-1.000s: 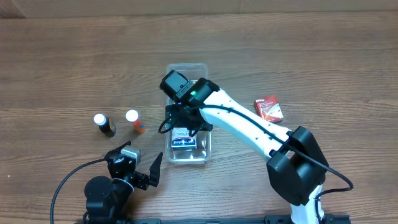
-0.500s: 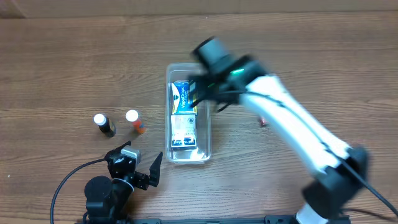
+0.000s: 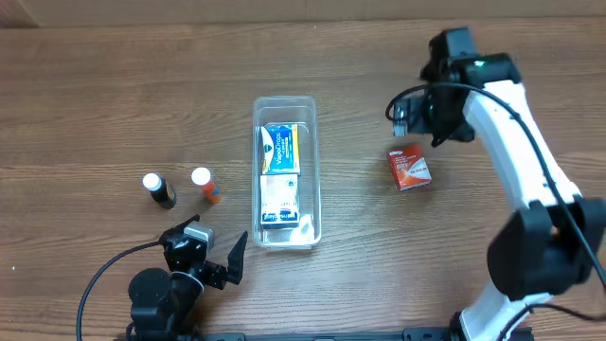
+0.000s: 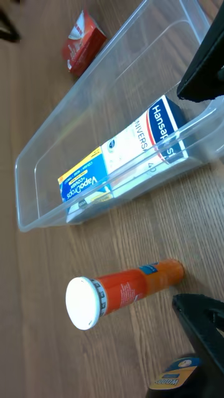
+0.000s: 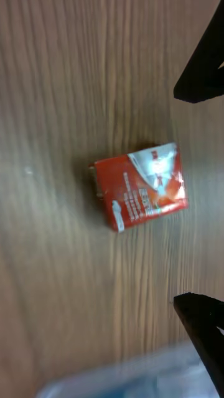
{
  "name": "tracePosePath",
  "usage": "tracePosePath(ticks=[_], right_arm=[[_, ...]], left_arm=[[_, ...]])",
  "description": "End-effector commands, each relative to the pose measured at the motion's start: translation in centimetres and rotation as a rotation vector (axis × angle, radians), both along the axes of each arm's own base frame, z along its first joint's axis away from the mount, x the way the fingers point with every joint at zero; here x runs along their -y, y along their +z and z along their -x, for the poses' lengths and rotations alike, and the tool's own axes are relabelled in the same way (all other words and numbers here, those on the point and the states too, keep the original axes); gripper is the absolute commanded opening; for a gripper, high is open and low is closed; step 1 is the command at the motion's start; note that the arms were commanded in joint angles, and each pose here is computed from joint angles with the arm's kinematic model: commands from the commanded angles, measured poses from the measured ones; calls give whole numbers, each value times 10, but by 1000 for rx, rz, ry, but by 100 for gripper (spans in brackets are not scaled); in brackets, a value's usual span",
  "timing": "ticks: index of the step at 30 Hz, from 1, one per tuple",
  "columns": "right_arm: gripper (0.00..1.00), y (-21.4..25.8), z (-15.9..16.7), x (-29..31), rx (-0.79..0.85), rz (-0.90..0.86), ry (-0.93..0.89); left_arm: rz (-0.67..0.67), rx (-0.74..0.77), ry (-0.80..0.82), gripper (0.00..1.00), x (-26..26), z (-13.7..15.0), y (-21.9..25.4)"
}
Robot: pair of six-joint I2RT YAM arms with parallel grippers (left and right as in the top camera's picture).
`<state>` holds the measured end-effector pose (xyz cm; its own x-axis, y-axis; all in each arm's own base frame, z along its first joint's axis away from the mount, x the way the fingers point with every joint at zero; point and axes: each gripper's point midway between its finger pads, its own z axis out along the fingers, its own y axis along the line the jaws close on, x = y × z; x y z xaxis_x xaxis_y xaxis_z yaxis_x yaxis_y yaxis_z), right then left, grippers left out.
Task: Pack container
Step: 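Move the right gripper to the red box and grasp it, then carry the red box into the container's far end and release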
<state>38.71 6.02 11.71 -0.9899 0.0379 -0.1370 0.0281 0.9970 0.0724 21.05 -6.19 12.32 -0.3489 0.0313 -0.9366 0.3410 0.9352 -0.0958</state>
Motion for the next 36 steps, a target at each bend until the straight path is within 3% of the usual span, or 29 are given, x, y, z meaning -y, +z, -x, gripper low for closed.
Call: tracePosePath(ticks=[1,10,20,22,29,36], right_arm=[[100,-36,10,-1,-75,12,83],[100,-105,29,5,-216,46,100],[69,-113,27,4,-225,40,-63],[67,-110,30,4,-241,41,-104],[62,-42,34,-19,-232,-30,-80],[62,64,30,-104,35,-143,20]], left_arm=[[5,5,-12,100,2,1,1],[5,5,-11,100,2,1,1],[5,5,-12,100,2,1,1],[5,5,-11,100,2,1,1],[5,5,-11,100,2,1,1],[5,5,-11,100,2,1,1]])
